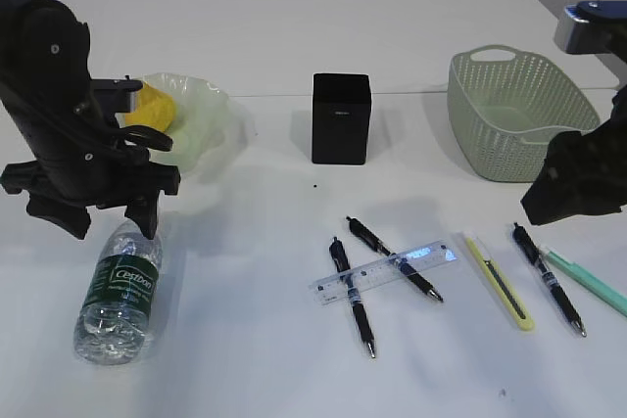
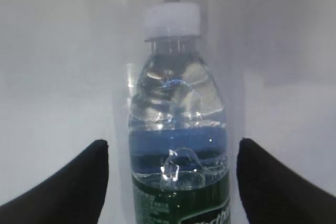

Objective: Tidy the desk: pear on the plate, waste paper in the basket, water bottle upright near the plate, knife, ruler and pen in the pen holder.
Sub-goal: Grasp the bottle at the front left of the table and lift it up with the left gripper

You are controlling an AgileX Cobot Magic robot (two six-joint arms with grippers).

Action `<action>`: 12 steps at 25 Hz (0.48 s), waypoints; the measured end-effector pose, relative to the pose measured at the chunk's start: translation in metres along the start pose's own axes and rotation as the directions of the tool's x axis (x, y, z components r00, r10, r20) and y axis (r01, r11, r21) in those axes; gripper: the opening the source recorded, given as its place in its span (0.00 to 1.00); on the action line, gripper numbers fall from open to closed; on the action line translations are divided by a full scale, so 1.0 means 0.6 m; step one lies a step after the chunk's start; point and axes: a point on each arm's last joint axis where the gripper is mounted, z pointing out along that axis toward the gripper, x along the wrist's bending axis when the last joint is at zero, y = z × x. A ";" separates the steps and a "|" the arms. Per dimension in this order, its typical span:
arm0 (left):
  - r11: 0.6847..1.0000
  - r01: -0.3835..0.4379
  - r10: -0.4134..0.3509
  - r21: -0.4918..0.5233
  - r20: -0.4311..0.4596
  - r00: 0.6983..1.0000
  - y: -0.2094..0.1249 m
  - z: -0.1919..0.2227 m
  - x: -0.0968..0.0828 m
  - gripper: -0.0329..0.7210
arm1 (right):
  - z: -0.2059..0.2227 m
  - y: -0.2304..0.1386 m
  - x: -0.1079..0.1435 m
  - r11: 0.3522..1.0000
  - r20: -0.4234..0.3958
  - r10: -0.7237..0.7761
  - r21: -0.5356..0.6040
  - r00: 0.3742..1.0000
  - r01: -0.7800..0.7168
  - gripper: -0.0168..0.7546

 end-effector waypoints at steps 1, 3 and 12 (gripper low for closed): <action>1.000 0.005 -0.005 0.007 0.003 1.000 0.000 0.004 -0.001 0.76 | 0.000 0.000 0.000 1.000 0.000 0.001 -0.002 1.000 -0.001 0.72; 1.000 0.017 -0.017 0.026 0.011 1.000 -0.002 0.014 -0.004 0.76 | 0.000 0.001 0.000 1.000 0.001 -0.001 -0.009 1.000 0.001 0.72; 0.995 0.078 -0.079 0.058 0.008 0.997 -0.003 0.042 -0.009 0.77 | 0.000 0.003 0.000 1.000 0.003 -0.014 -0.017 1.000 0.014 0.72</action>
